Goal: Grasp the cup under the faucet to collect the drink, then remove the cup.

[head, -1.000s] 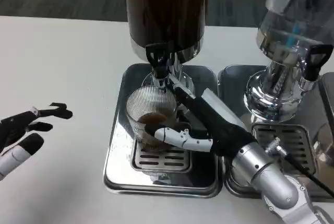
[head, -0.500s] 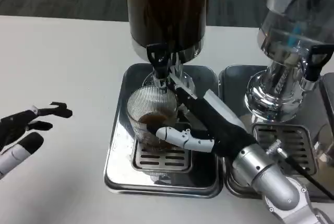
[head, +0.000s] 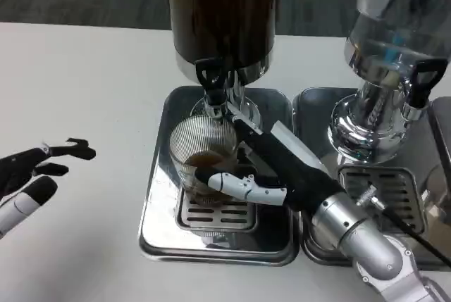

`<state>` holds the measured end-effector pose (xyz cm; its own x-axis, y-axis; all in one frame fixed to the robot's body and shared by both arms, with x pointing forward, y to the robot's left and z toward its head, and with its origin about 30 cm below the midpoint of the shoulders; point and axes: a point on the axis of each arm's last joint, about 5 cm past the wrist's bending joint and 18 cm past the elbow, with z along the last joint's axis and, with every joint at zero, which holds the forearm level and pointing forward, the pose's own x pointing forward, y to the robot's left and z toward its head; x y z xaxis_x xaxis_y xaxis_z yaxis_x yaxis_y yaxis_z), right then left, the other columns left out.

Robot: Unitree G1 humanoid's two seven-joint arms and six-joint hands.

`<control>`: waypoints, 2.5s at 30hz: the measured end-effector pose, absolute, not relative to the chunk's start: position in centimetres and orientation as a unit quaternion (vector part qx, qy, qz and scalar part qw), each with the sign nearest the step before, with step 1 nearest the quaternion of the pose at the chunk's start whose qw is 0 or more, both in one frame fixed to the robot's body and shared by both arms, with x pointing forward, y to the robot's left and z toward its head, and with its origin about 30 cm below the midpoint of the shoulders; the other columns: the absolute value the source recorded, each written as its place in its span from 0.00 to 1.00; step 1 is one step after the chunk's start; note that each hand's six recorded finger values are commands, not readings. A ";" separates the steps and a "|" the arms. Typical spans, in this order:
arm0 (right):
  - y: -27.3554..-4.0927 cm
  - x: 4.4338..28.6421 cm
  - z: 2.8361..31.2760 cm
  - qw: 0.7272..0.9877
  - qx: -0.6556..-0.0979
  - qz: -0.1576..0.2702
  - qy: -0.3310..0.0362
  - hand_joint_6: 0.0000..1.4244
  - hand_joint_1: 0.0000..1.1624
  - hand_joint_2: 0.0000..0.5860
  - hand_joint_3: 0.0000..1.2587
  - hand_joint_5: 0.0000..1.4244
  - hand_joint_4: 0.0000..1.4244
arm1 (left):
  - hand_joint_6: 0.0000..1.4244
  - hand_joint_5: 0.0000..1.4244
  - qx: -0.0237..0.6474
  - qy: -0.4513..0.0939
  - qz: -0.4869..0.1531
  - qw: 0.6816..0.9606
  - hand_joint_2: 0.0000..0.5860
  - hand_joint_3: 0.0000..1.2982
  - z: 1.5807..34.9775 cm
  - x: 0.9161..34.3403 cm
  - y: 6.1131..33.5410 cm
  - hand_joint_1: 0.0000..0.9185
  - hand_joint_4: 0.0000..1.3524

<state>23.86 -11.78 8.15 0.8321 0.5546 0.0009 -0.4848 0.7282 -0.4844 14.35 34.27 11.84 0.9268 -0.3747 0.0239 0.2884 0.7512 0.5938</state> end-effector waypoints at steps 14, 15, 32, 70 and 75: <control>-11.4 24.0 8.2 0.920 -0.266 0.278 -0.073 0.00 0.46 0.32 0.00 0.00 0.00 | 0.20 0.11 0.306 -0.062 -0.177 0.933 0.28 0.30 11.8 14.0 34.5 0.00 0.16; -11.3 24.0 8.2 0.920 -0.269 0.276 -0.073 0.00 0.47 0.31 0.00 0.00 0.00 | 0.20 0.11 0.306 -0.061 -0.177 0.933 0.28 0.30 11.8 14.0 34.5 0.00 0.16; -10.3 23.8 8.3 0.918 -0.304 0.241 -0.082 0.18 0.53 0.32 0.00 0.11 0.04 | 0.20 0.11 0.307 -0.058 -0.175 0.934 0.28 0.30 11.9 13.9 34.6 0.00 0.17; -9.4 22.3 7.2 0.928 -0.318 0.163 -0.109 0.40 0.55 0.36 0.30 0.36 0.30 | 0.21 0.11 0.313 -0.058 -0.167 0.933 0.26 0.28 12.2 13.7 35.0 0.00 0.17; -9.4 22.1 7.1 0.929 -0.316 0.155 -0.110 0.42 0.57 0.35 0.33 0.38 0.31 | 0.21 0.11 0.314 -0.058 -0.167 0.933 0.26 0.28 12.2 13.8 35.0 0.00 0.17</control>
<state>22.07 -9.43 7.08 0.9275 0.3581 0.1070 -0.2185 0.7516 -0.6223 13.76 35.04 12.24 0.9378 -0.3473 0.0040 0.2744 0.7479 0.6045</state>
